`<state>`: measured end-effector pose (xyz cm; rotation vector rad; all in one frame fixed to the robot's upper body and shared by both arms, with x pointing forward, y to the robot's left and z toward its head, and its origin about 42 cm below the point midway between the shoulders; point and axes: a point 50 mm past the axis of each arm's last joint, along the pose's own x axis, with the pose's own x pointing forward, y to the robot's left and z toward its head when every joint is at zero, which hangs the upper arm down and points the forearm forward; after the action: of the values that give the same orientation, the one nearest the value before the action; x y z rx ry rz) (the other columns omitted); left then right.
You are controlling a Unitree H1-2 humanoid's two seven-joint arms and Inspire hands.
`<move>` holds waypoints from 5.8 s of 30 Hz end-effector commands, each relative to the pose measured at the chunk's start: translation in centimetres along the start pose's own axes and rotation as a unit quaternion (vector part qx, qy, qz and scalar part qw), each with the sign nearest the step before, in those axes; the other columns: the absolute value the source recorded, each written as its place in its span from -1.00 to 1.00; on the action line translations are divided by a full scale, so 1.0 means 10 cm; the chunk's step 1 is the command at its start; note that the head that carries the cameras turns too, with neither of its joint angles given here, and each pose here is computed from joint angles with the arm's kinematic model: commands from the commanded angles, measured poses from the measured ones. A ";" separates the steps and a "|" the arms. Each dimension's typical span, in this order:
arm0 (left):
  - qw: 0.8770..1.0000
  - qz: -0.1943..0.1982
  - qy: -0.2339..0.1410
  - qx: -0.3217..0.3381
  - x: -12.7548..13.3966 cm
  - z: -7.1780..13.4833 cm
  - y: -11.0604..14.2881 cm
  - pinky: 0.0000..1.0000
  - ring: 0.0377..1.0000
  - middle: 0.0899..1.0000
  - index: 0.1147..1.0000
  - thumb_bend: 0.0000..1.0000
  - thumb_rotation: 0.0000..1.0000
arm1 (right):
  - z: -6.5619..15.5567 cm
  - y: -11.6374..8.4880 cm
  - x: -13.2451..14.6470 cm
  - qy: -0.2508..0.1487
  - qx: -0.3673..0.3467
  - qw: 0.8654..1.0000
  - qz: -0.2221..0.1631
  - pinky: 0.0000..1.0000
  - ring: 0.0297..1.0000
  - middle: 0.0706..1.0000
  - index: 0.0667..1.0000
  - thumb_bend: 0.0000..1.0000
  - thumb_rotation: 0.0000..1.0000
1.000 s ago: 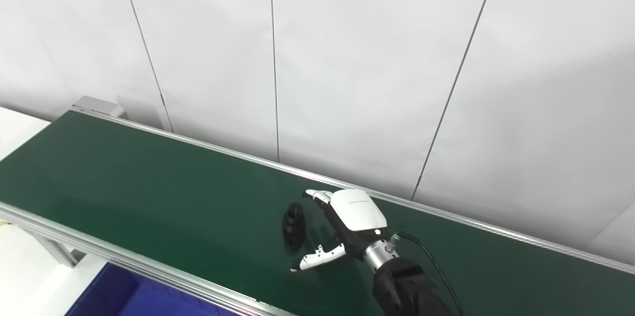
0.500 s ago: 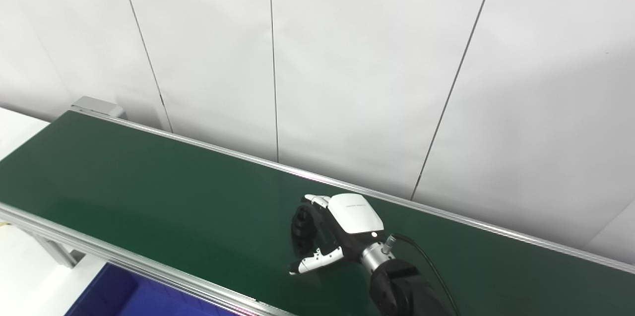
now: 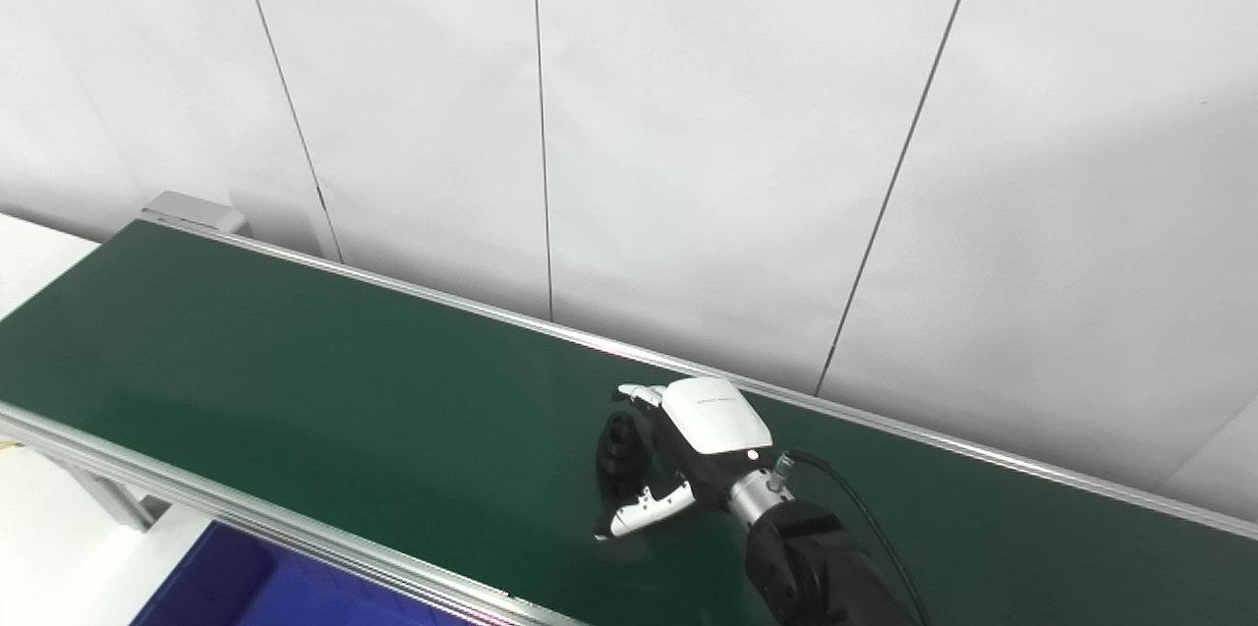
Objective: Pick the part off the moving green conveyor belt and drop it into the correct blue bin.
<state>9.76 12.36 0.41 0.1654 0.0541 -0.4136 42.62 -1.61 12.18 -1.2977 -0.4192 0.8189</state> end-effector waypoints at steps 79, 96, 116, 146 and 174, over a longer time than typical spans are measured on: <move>1.000 0.007 -0.019 -0.007 -0.29 0.21 0.11 0.83 0.90 0.85 0.81 0.85 1.00 | -0.01 -0.69 -0.95 0.021 0.113 0.990 -0.084 -0.30 -0.22 -0.15 0.00 0.00 -1.00; 1.000 0.007 -0.021 -0.001 -0.43 0.30 0.44 0.96 0.93 0.86 0.83 0.81 1.00 | 0.02 -0.85 -1.60 0.046 0.174 0.973 -0.142 -0.50 -0.32 -0.17 0.00 0.03 -1.00; 1.000 0.014 -0.018 -0.018 -0.60 0.45 0.79 0.77 0.85 0.84 0.81 0.90 1.00 | 0.09 -0.70 -2.62 0.097 0.210 0.956 -0.181 -0.40 -0.26 -0.13 0.00 0.03 -1.00; 0.999 0.007 -0.027 -0.017 -0.63 0.76 1.06 0.73 0.81 0.82 0.83 0.78 1.00 | 0.50 0.03 -3.49 0.192 0.221 0.953 -0.076 -0.36 -0.27 -0.13 -0.03 0.03 -1.00; 0.999 0.010 -0.029 -0.022 -0.53 0.83 0.91 0.73 0.80 0.80 0.80 0.85 0.98 | 0.56 0.18 -3.58 0.154 0.203 0.963 0.081 0.71 0.77 0.80 0.70 1.00 0.74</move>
<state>8.72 21.32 9.71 0.1062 0.0355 -0.3998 14.73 -24.31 16.70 -1.0804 0.1425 0.7726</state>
